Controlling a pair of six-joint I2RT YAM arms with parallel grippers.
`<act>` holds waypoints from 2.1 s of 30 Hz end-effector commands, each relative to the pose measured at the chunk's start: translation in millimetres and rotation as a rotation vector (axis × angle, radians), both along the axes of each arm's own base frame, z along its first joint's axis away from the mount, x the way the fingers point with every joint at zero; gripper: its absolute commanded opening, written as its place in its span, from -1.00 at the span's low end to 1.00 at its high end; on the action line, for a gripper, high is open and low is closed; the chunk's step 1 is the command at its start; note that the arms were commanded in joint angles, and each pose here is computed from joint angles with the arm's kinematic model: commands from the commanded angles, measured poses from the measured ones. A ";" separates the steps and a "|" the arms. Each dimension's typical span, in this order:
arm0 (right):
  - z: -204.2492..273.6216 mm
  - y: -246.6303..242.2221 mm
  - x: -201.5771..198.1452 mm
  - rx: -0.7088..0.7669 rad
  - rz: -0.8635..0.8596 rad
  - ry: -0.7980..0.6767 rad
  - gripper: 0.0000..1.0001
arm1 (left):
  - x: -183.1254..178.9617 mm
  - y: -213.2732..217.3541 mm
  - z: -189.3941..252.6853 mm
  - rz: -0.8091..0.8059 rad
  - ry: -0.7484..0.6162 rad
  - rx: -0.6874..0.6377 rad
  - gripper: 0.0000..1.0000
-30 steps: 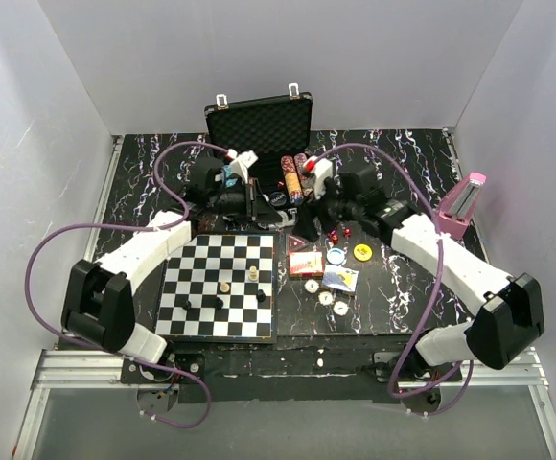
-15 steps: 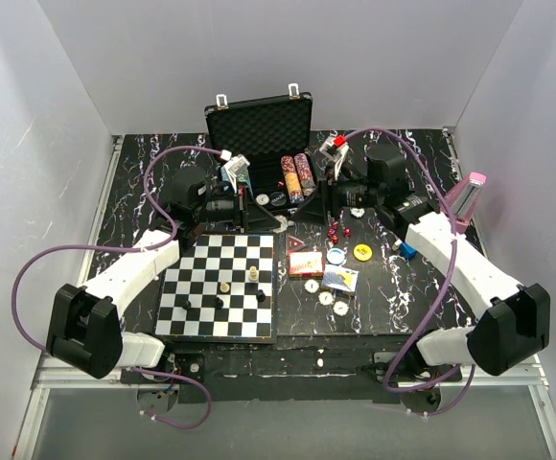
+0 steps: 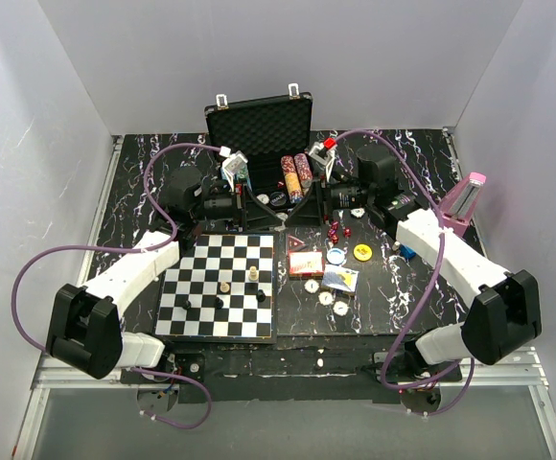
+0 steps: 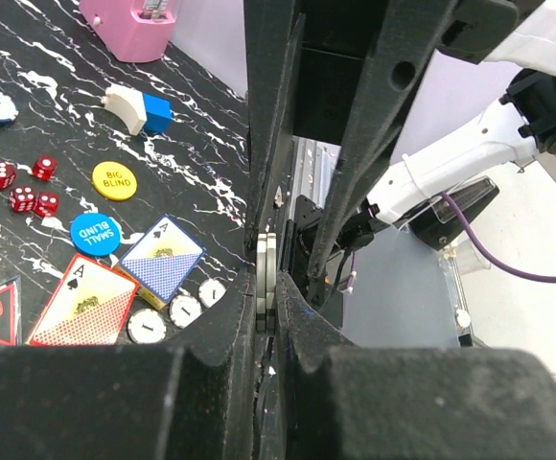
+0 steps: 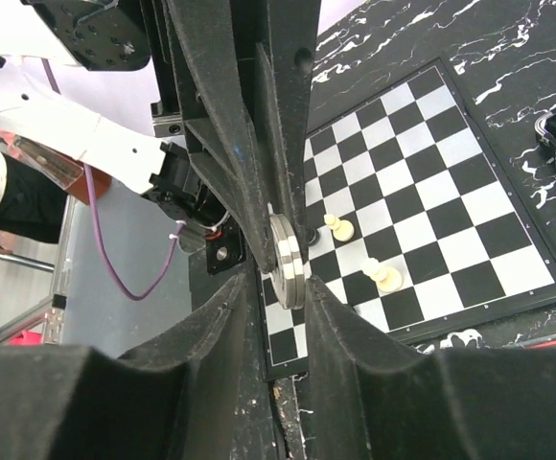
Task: Pack up texas hold em set
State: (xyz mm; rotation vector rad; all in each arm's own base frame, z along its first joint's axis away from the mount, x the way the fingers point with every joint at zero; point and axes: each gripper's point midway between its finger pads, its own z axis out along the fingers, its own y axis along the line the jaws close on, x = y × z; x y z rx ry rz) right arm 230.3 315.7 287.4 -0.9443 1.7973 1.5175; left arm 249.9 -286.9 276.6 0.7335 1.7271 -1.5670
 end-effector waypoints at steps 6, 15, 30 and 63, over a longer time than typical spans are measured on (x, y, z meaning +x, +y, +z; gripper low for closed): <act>8.4 5.3 -8.0 0.036 0.064 -0.017 -0.54 | -11.1 2.0 15.2 -0.028 -0.058 -0.033 -1.00; 10.1 9.0 -4.6 0.051 0.039 -0.023 -0.97 | -8.8 1.8 13.7 -0.016 -0.046 -0.017 -0.85; -27.0 -40.2 31.0 -0.131 -0.315 -0.027 -0.97 | 28.9 30.4 11.6 0.254 -0.108 0.105 0.96; -135.1 -68.4 261.4 -0.857 -0.223 -0.875 -0.97 | 47.1 74.9 19.3 0.470 -0.197 0.172 0.97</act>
